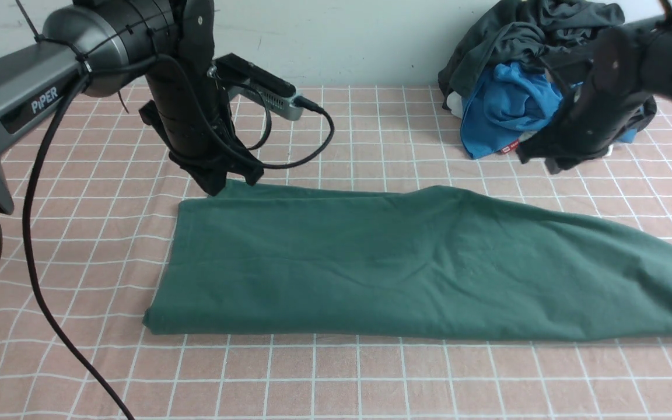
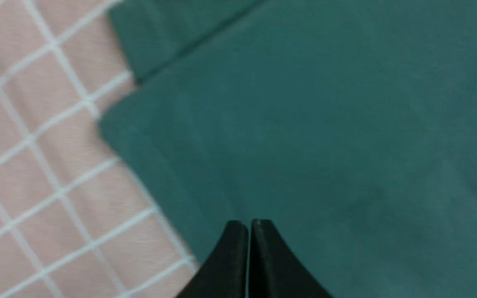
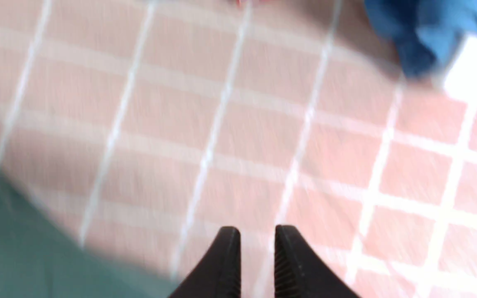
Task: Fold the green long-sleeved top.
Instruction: Use the right arm to clamp the right edge of the fabric
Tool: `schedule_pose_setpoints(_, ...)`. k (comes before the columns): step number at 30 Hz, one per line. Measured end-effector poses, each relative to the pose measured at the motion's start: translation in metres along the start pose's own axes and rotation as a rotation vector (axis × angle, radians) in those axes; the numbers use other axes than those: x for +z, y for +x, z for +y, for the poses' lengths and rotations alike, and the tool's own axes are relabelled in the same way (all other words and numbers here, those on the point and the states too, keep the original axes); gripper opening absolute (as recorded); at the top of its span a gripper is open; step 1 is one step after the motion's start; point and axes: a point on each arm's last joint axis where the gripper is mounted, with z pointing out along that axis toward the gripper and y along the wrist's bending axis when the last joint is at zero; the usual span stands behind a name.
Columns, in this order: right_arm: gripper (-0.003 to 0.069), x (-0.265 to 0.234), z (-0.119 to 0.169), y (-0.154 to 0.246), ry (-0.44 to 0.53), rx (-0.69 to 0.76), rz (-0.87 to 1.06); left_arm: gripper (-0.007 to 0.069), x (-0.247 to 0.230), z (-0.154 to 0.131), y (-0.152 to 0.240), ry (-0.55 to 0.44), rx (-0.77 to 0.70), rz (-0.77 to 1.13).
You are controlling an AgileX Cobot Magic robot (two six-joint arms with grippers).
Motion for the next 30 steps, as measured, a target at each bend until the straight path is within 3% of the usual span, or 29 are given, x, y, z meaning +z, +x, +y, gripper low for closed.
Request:
schedule_pose_setpoints(4,0.0119,-0.035,-0.007,0.018,-0.023,-0.024,0.032,-0.0003,0.017,-0.015,0.008,0.066,0.025,0.058)
schedule_pose_setpoints(8,0.0119,-0.071,-0.017,0.06,-0.025,0.041,0.001,-0.0003,0.047,-0.033,0.033,0.152,0.036,0.186)
schedule_pose_setpoints(12,0.0119,-0.071,-0.025,0.093,-0.016,0.093,0.016,-0.0003,0.062,-0.038,0.05,0.171,0.039,0.258)
schedule_pose_setpoints(18,0.0138,-0.042,-0.059,0.14,0.019,0.249,0.091,-0.0003,0.071,-0.04,0.059,0.172,0.037,0.269)
schedule_pose_setpoints(24,0.0301,-0.012,-0.101,0.165,0.049,0.431,0.154,-0.0003,0.071,-0.04,0.059,0.171,0.037,0.266)
schedule_pose_setpoints(30,0.0484,0.019,-0.105,0.175,0.018,0.484,0.215,-0.0003,0.071,-0.04,0.059,0.17,0.037,0.262)
